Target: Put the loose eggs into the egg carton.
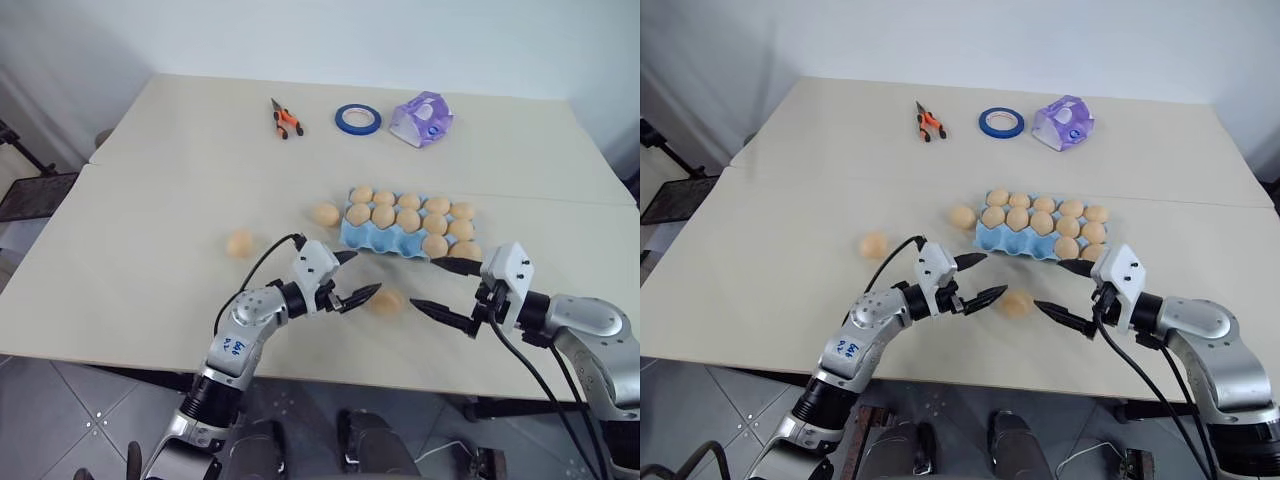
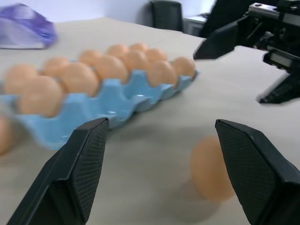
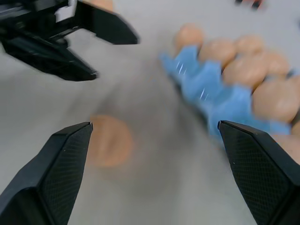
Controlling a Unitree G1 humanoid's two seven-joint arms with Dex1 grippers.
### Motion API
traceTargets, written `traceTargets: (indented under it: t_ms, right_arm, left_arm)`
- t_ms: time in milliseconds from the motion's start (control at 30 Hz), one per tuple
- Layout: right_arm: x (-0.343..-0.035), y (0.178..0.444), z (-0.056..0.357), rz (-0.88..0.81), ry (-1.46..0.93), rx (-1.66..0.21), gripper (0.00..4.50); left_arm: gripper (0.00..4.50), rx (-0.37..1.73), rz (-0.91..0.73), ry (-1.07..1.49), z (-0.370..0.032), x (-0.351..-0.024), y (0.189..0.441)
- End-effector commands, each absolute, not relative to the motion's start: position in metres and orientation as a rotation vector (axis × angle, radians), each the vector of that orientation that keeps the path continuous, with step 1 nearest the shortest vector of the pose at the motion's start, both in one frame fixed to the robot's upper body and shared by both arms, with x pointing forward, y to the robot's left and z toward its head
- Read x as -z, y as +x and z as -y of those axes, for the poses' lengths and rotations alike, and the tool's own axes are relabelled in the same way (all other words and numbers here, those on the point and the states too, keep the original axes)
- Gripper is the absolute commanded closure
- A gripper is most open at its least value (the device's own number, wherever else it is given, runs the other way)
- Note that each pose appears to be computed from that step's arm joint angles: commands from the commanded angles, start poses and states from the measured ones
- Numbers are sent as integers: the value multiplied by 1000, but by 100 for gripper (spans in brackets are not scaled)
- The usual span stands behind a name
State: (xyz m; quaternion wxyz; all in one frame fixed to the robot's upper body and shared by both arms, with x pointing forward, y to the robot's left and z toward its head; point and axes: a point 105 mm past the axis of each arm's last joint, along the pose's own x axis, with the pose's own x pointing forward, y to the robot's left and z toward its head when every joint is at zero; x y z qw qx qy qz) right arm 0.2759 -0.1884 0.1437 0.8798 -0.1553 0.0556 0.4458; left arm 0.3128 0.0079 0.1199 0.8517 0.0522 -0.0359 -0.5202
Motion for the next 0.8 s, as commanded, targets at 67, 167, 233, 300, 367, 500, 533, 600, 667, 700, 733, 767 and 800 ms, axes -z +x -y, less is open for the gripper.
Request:
traceTargets:
  t_ms: [67,167,233,300,367,500,533,600,667,700,733,767,800]
  right_arm:
    - [-161,268,195,-61,-352,-906,0]
    - [-155,265,193,-75,-334,-898,0]
    - [-147,265,191,-87,-330,-894,0]
    - [-142,266,189,-94,-318,-891,0]
    - [-137,267,187,-102,-306,-886,0]
    - [-139,263,179,-95,-289,-903,0]
    - [-140,262,176,-91,-282,-905,0]
    - [-139,256,170,-112,-265,-924,0]
    - [-135,252,168,-135,-272,-929,0]
    - [-131,251,168,-142,-269,-918,0]
    - [-128,251,168,-150,-260,-907,0]
    - [-125,248,169,-166,-253,-908,0]
    - [-123,245,168,-182,-244,-916,0]
  left_arm:
    - [65,1164,116,129,5,-124,305]
    - [65,1187,115,130,13,-121,304]
    - [65,1193,118,130,16,-120,303]
    - [65,1170,135,116,13,-124,305]
    - [65,1131,183,84,2,-135,306]
    - [65,1095,221,82,-32,-143,303]
    - [65,1080,208,96,-43,-141,304]
    - [65,1053,170,137,-66,-136,303]
    - [65,1040,151,165,-80,-135,301]
    - [65,1023,142,179,-88,-135,301]
    - [65,1009,135,186,-95,-135,301]
    - [65,993,127,195,-102,-135,301]
    - [65,974,120,206,-109,-135,302]
